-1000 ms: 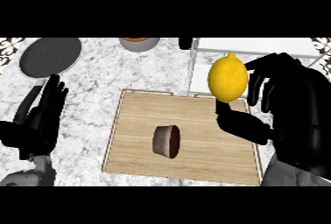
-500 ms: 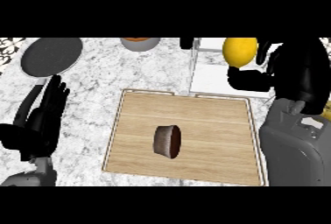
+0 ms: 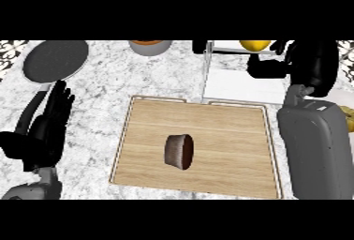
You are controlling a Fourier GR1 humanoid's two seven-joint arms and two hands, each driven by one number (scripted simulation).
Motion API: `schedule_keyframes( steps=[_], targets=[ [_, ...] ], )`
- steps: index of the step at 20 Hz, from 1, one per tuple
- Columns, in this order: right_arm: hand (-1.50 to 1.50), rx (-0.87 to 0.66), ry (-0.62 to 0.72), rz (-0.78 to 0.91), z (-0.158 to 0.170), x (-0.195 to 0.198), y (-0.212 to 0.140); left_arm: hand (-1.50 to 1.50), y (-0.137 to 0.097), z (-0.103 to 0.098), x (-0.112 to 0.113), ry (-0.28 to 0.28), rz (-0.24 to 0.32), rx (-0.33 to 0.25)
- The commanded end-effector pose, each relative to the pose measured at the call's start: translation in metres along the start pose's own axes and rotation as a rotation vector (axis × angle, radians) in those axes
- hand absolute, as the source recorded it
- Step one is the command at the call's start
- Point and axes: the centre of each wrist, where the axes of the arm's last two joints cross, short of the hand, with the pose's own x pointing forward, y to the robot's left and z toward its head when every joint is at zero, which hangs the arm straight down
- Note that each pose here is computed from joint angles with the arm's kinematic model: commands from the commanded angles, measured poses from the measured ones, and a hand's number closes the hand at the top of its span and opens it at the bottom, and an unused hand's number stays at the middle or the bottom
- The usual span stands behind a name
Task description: Pick the lemon from the tray and place it in the tiered shelf
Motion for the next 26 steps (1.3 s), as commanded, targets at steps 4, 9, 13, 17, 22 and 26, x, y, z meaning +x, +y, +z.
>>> schedule_keyframes(
  steps=[4, 9, 13, 17, 22, 26],
  targets=[
    [1.50, -0.006, 0.032, 0.028, -0.024, -0.008, 0.029, 0.00, 0.014, -0.011, -0.002, 0.001, -0.009, -0.001],
    [-1.50, 0.017, 0.119, -0.117, -0.044, -0.015, 0.026, 0.00, -0.011, -0.002, 0.009, 0.000, -0.002, -0.022],
    [-1.50, 0.072, 0.120, -0.106, -0.046, -0.028, 0.036, 0.00, -0.010, 0.007, -0.008, 0.007, -0.006, -0.017],
    [-1.50, 0.071, 0.072, -0.183, -0.063, -0.035, 0.015, 0.00, 0.007, 0.002, 0.006, 0.014, -0.009, -0.003],
    [-1.50, 0.015, 0.016, -0.290, -0.064, -0.026, 0.023, 0.00, -0.002, 0.005, 0.016, -0.001, -0.006, -0.012],
    [-1.50, -0.064, 0.024, -0.361, -0.069, -0.020, -0.008, 0.00, 0.016, -0.006, 0.004, -0.012, 0.002, 0.015]
  ],
)
